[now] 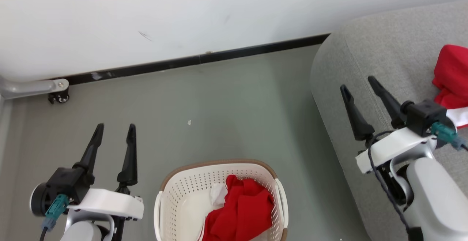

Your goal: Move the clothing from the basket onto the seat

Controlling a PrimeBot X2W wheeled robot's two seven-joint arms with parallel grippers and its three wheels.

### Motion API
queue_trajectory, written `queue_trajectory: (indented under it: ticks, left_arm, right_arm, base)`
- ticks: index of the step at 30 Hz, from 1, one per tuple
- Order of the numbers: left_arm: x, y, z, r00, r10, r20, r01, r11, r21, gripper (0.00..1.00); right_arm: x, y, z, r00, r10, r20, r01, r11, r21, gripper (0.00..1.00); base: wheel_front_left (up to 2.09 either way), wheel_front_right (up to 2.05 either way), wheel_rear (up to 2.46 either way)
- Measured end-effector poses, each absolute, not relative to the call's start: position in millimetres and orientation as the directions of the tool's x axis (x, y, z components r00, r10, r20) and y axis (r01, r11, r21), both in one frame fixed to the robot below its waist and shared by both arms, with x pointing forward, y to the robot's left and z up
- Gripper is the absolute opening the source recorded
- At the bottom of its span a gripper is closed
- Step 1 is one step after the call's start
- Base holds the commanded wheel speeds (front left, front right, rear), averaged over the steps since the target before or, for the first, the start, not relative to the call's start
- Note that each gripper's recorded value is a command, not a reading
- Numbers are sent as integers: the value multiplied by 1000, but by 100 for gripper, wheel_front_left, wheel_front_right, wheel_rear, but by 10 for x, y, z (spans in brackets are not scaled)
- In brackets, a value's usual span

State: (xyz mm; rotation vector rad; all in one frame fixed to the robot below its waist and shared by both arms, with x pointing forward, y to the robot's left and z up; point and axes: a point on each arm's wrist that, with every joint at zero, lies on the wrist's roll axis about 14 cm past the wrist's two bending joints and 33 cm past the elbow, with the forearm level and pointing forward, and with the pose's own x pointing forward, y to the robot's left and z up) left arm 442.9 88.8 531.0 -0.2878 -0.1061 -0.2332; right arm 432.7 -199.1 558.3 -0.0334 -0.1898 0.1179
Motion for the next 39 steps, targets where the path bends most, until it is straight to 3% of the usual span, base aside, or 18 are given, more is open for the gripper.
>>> queue_trajectory:
  ticks: [17, 39]
  left_arm:
    - [3966, 1600, 5201, 997, 3, 79, 12, 982, -189, 100]
    - [3604, 1645, 5124, 998, -5, 56, 14, 985, -174, 100]
  right_arm:
    - [3881, -1773, 5311, 984, 125, 126, -121, 992, -40, 100]
    - [3516, -1652, 5227, 986, 125, 114, -121, 992, -40, 100]
  base:
    - [0, 0, 0]
    - [0, 0, 0]
